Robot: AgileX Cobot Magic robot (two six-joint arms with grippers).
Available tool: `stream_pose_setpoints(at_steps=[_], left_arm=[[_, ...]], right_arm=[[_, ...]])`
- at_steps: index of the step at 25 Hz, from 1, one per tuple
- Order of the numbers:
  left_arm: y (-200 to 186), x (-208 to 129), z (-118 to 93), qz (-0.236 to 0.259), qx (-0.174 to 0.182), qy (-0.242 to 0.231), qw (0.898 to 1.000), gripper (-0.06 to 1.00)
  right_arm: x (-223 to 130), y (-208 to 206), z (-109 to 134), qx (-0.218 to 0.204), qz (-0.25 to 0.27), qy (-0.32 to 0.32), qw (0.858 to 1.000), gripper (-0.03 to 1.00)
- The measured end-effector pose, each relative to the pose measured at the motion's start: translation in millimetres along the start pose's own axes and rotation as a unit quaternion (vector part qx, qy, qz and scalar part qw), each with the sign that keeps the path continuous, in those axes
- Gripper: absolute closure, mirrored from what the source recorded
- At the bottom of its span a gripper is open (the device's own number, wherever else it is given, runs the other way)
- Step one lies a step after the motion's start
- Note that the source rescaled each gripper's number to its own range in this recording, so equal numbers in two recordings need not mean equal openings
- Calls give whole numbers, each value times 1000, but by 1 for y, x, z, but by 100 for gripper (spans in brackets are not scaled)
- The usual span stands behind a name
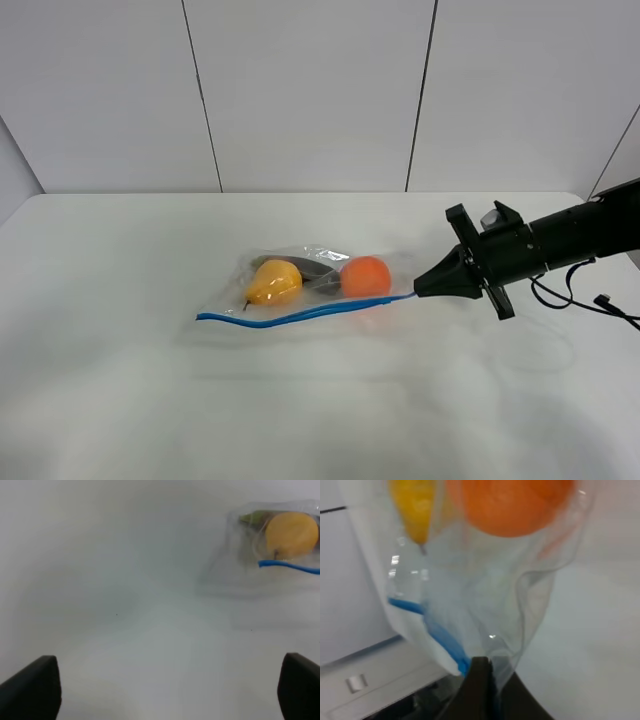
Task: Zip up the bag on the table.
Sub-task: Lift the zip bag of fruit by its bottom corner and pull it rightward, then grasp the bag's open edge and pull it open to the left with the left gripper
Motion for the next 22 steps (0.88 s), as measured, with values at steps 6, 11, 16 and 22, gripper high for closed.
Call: stream_pose_setpoints(at_steps=[6,11,16,22], left_arm=[[0,0,0,0,0,0,1000,-6],[0,0,0,0,0,0,1000,-6],[0,0,0,0,0,0,1000,-6],[0,0,0,0,0,0,1000,-6]], right_arm=[[8,-9,30,48,0,-19,999,97],[7,-9,30,47,1,-21,999,97],[7,-9,30,47,1,-21,999,97],[7,-9,30,47,1,-21,999,97]])
Point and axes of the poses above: a point on each arm's last joint axis where the gripper is mounted, y pointing out along that axis toward the gripper, z along the wrist's bending axis when the last joint is at zero, x = y × z, the point moved 5 cm from there along y, pointing out along that axis toward the gripper, and after that the axes turned 12 degrees about y, right-handed, at the moved point
